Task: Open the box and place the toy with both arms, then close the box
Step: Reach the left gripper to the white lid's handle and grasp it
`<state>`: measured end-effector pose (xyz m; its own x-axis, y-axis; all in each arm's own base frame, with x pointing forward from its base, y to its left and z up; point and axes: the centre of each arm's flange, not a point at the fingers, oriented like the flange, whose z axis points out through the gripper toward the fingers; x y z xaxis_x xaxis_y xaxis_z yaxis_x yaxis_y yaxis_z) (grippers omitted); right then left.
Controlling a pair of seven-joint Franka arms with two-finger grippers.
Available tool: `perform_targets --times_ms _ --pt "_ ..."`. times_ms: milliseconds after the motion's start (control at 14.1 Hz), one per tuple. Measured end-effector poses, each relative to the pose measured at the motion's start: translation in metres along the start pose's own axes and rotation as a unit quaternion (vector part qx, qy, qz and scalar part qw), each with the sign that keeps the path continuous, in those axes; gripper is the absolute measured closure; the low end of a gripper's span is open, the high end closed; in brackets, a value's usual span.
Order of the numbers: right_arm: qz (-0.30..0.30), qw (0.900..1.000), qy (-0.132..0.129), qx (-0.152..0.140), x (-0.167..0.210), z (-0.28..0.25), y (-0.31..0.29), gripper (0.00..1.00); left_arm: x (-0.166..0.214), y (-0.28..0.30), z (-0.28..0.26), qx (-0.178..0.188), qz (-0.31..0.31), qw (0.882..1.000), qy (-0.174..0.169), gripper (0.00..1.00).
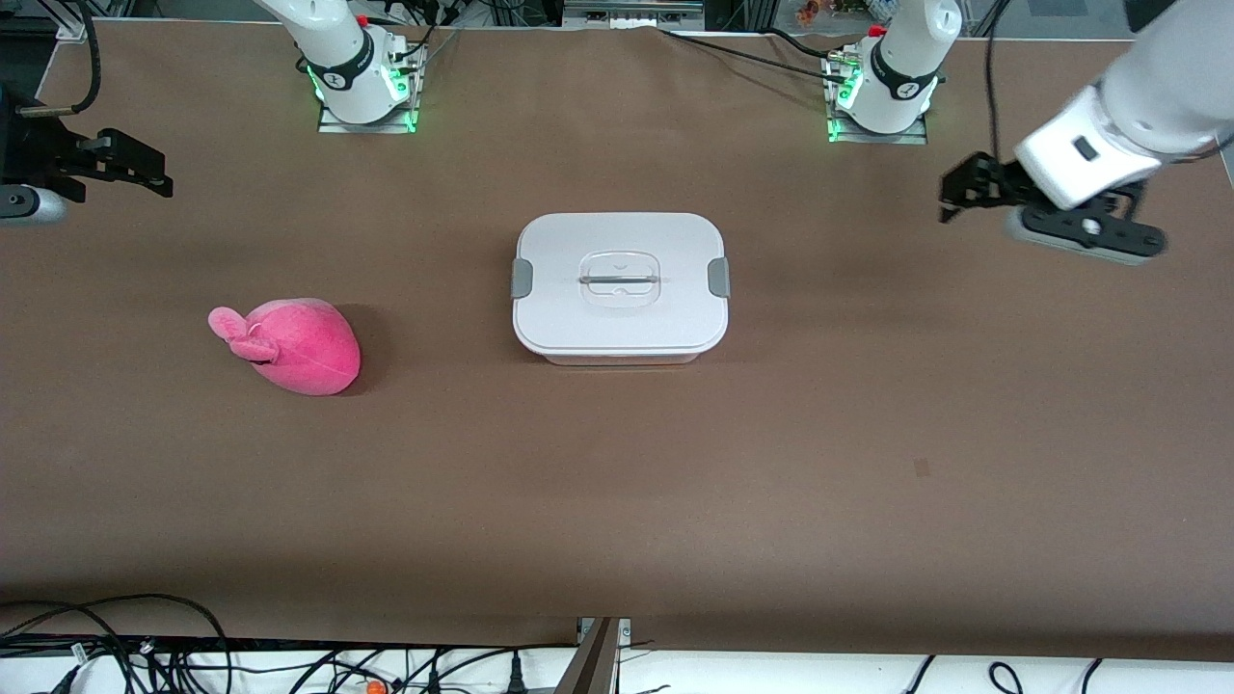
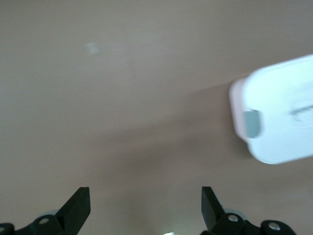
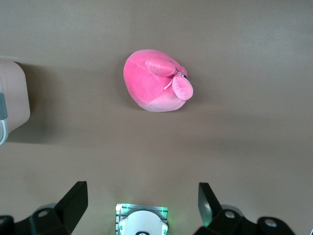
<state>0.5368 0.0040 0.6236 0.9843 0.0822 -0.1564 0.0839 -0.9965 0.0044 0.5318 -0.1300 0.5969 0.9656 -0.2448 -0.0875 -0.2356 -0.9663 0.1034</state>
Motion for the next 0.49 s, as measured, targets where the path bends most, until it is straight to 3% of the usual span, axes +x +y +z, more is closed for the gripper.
perform_targets --times_ms 212,495 --pt "0.0 1.0 0.0 0.0 0.0 0.0 0.0 0.0 0.009 0.055 0.013 -0.011 0.048 0.999 -0.011 0.0" --pt "0.001 1.0 0.001 0.0 0.001 0.0 0.001 0.0 0.035 0.114 0.07 -0.026 0.107 0.992 -0.059 0.0"
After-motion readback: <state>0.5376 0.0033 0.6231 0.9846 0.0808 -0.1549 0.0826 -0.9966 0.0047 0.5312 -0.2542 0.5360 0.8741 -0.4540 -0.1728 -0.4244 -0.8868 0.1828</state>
